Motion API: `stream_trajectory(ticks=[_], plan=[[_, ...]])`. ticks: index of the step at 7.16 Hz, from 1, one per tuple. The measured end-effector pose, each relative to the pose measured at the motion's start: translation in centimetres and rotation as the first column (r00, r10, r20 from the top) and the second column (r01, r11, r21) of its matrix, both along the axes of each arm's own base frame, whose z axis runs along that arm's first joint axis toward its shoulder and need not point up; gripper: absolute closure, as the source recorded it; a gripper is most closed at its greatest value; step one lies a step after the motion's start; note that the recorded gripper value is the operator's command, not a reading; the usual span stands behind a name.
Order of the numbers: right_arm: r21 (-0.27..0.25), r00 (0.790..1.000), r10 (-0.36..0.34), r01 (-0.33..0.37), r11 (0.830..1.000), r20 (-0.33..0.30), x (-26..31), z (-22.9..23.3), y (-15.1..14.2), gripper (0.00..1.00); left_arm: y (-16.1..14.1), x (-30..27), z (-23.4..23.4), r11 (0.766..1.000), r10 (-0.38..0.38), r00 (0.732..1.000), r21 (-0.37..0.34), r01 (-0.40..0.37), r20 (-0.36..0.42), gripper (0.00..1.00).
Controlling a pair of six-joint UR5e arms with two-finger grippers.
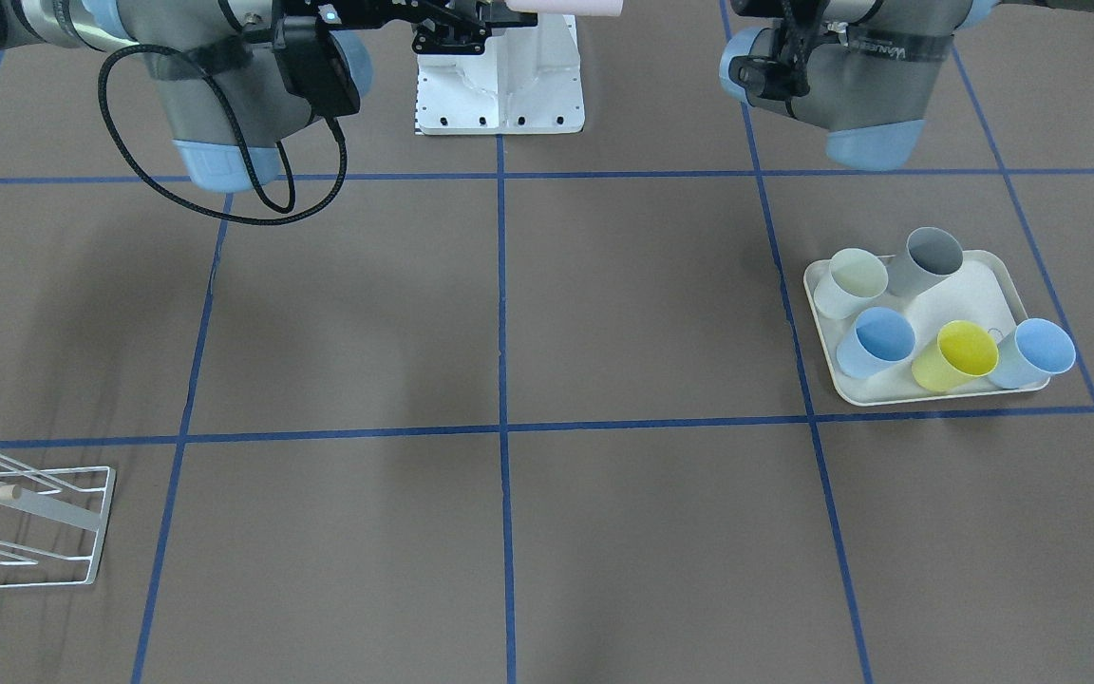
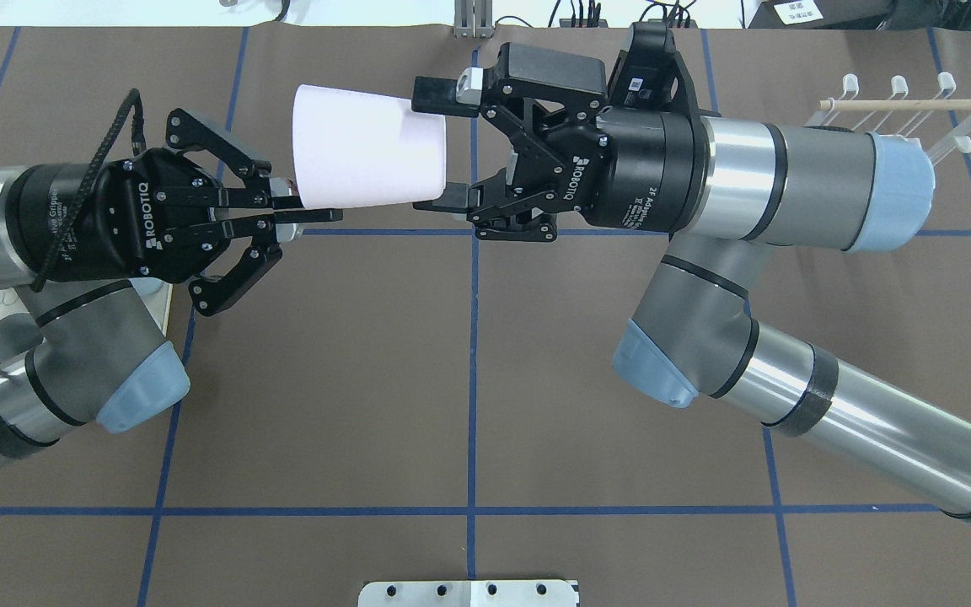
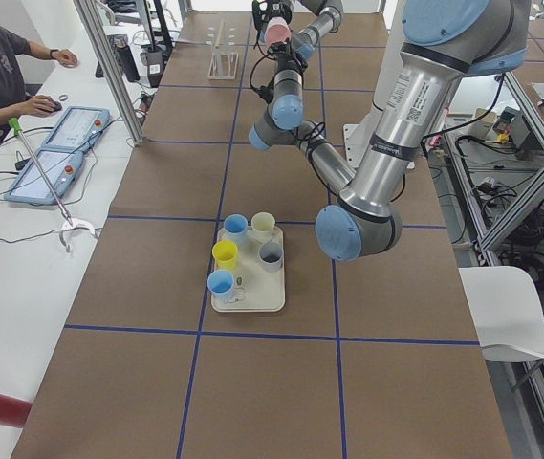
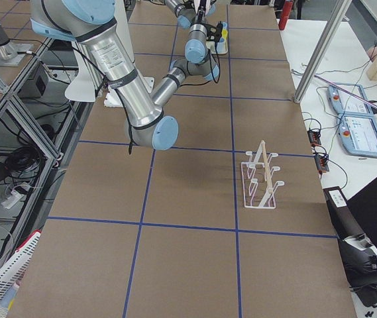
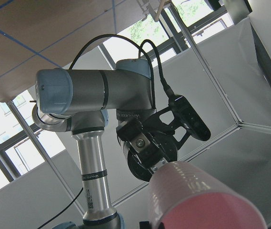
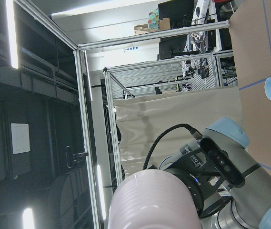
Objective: Transfer IKEA cup to right arm and place on rack
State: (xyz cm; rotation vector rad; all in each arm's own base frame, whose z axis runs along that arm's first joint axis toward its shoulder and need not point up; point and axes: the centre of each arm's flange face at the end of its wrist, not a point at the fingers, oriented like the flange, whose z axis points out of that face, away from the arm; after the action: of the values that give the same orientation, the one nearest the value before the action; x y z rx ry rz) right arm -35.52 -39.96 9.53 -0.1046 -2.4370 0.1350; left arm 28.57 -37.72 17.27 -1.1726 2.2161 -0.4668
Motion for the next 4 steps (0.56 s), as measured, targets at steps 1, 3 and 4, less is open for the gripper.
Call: stream_trajectory(ticks=[1,3,4], plan=[[0.0,1.0,0.0,0.0,1.0,0.001,0.0,-0.03,0.03,0.5,-0.02,0.02,0.0,1.0,-0.001,1.0,0.0,0.001,0.0,1.0],[-0.002,1.0,0.002,-0.002,1.0,0.003,0.04,-0.04,0.03,0.78,-0.04,0.16,0.09,1.0,0.001,1.0,0.0,-0.001,0.001,0.82],[-0.003,1.0,0.004,-0.004,1.0,0.005,0.08,-0.05,0.05,0.85,-0.04,0.21,0.13,1.0,0.001,1.0,0.0,-0.001,0.001,0.5]])
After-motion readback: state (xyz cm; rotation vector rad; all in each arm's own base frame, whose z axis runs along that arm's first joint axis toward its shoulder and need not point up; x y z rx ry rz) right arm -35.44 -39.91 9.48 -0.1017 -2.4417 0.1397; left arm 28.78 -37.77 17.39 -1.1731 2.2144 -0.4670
